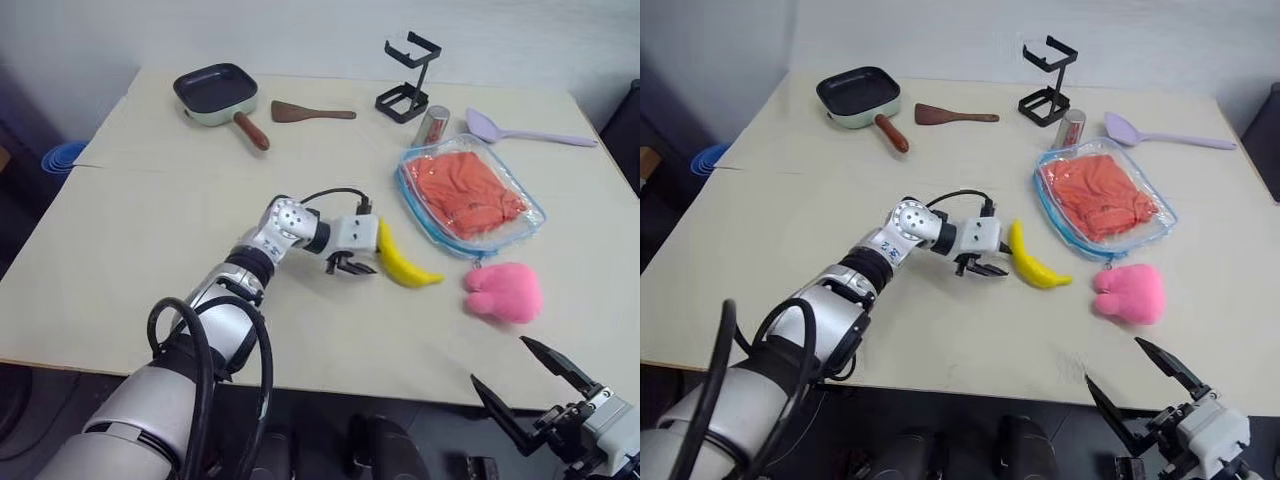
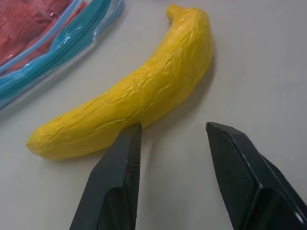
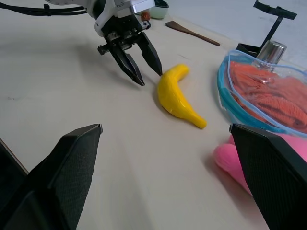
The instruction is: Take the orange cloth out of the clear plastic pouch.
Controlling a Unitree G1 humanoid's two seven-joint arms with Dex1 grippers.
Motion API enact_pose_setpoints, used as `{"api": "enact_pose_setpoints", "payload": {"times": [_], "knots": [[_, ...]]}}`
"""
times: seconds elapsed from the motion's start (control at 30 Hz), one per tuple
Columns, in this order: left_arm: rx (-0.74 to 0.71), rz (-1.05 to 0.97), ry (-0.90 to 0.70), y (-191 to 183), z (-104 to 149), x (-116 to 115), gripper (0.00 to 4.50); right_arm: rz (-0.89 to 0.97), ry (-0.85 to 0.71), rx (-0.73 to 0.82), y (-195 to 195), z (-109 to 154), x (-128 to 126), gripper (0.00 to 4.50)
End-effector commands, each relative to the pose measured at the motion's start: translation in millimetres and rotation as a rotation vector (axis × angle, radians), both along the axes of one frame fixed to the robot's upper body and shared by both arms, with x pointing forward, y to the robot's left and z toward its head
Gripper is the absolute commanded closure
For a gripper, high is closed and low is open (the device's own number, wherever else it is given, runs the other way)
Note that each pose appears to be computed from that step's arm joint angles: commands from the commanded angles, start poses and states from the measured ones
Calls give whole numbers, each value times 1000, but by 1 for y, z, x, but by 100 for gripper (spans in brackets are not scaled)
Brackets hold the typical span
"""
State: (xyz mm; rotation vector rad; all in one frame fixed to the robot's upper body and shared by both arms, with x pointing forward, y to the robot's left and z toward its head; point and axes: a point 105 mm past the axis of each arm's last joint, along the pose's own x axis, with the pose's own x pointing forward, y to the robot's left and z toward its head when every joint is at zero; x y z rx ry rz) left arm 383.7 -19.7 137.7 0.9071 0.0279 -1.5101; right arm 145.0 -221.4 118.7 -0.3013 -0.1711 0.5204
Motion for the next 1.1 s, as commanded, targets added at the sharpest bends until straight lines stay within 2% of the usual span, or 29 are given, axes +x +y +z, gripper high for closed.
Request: {"api": "enact_pose_setpoints", "payload": {"times": [0.03,0.1,0.2,0.3,0.37,0.47,0.77,0.9,1.1], "knots": [[-36,-13,-26,-5,19,2,219,-29,-20,-7,-3,3,-5,0],[-63,-21,24,-3,24,0,219,-50,-18,-3,-5,2,-8,0],[-110,-52,6,-2,35,-1,164,-59,-3,2,-4,-2,-13,0],[-150,-66,-50,-10,47,-1,73,-76,7,4,-6,-5,-16,0],[-134,-82,-75,-18,46,-4,9,-82,10,0,-7,-5,-17,0],[-25,-100,-129,-30,30,-6,3,-102,0,-10,-10,-2,-18,0],[88,24,-110,-44,5,0,3,-159,-39,12,-9,11,-21,0],[136,34,15,-36,-10,-5,83,-136,-60,37,0,22,-19,0],[140,90,160,-17,-26,-6,253,-46,-72,69,18,31,-9,0]]}}
